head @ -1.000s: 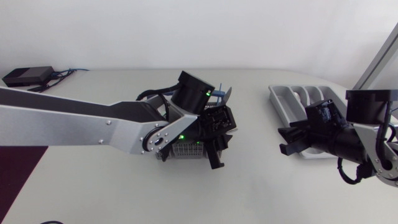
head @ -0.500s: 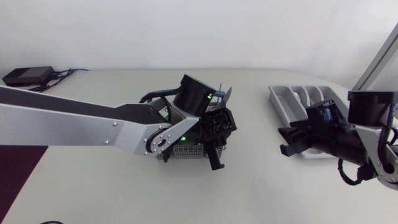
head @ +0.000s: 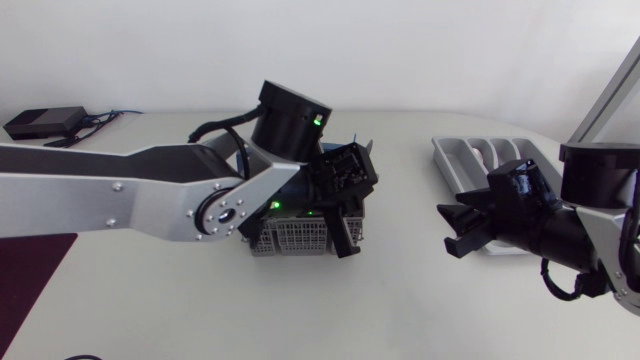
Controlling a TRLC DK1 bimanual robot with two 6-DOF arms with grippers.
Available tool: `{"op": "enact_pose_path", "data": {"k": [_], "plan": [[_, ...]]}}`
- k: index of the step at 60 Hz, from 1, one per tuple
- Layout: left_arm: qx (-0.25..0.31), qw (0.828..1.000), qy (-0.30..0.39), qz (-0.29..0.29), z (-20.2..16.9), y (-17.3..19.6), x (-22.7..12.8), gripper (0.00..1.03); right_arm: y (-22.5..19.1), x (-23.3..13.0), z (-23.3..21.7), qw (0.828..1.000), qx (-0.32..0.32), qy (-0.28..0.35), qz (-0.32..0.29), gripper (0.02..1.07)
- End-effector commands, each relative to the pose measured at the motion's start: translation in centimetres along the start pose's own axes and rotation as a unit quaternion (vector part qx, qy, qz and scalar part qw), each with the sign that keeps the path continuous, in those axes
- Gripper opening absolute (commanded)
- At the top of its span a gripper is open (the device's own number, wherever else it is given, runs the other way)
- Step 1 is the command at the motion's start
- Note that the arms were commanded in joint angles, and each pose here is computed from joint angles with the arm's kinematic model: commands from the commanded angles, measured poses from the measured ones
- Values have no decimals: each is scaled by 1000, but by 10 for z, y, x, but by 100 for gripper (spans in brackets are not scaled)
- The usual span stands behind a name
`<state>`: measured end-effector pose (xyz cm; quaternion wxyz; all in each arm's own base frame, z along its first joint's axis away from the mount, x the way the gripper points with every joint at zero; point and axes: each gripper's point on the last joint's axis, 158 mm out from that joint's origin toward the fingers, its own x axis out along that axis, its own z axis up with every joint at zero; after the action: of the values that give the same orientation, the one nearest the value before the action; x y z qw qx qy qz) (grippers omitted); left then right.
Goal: Unload the cutlery basket into the drawer organizer.
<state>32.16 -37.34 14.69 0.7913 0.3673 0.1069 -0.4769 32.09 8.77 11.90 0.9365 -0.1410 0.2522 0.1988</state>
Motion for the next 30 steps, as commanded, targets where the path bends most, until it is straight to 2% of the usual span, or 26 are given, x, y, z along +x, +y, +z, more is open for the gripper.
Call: {"op": "enact_pose_path", "data": {"k": [1,7,11,30], "plan": [[12,1000,-19,11,16,7,-17,4,15,-2,-10,1000,-7,5,22,55],[12,999,-32,19,31,14,-31,4,27,-6,-2,999,-14,-10,40,55],[9,999,-39,21,39,17,-40,4,34,-10,4,998,-17,-18,54,59],[-37,996,-85,19,74,28,-80,4,64,-25,29,989,-22,-51,137,59]]}}
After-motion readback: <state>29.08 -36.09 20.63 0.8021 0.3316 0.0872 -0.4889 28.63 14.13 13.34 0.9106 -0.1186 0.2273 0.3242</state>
